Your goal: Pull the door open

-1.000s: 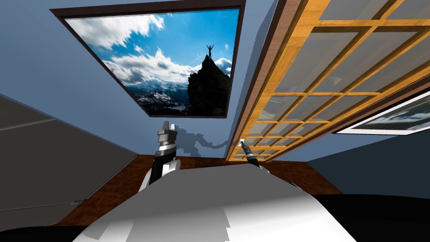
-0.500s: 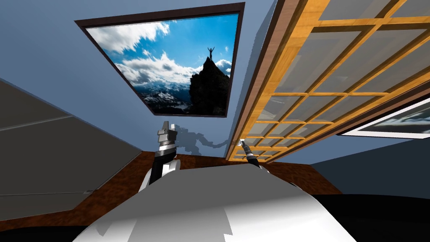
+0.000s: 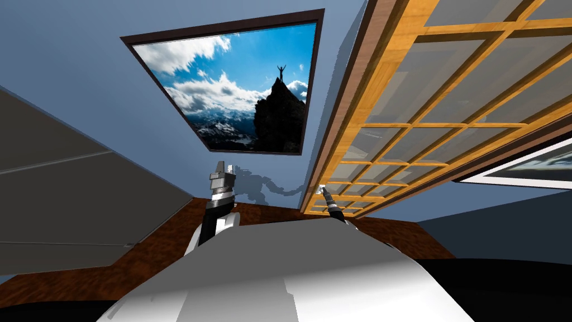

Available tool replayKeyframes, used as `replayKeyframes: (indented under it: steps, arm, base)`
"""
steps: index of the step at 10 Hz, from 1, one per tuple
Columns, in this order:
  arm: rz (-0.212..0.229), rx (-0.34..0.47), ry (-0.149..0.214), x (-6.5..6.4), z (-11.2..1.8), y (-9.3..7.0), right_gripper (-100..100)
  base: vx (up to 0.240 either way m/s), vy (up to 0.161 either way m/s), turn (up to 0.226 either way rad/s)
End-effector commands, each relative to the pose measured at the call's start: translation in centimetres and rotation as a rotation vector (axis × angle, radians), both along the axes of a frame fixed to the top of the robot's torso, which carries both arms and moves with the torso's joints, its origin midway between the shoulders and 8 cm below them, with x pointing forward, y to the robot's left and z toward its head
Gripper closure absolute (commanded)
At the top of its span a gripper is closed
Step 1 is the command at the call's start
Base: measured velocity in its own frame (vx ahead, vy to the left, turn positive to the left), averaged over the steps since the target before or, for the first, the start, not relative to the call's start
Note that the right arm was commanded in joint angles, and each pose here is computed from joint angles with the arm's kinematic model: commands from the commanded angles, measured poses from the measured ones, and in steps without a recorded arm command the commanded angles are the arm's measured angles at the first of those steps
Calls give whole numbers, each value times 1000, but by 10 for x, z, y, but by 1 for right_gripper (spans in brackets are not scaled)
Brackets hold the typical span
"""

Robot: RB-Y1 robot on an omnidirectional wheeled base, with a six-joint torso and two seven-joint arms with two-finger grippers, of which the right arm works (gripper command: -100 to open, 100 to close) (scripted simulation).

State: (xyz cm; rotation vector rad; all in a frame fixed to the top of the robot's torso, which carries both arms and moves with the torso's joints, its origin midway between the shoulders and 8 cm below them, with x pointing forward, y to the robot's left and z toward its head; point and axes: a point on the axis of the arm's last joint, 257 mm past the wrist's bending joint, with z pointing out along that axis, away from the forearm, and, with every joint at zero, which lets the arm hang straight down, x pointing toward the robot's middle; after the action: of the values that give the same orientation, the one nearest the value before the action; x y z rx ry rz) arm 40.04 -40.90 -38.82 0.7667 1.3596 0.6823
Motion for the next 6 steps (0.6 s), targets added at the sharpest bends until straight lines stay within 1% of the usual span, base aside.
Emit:
replayKeyframes:
  steps: [1, 2, 3, 4, 5, 6]
  arm:
    - [-2, 62, 0, 0, -3, 2, 100]
    - [-1, 67, -1, 0, -3, 2, 100]
    - [-7, 114, -6, 0, -3, 1, 100]
    - [-12, 146, -11, 1, -2, 0, 100]
    - [-12, 163, -12, 1, -2, 0, 100]
    - [-17, 204, -18, 1, -2, -1, 100]
  base:
    - [-33, -13, 65]
    - [-24, -13, 26]
    - [-29, -18, 55]
    - [-51, -21, 103]
    - [-37, -20, 36]
    - [-34, -20, 55]
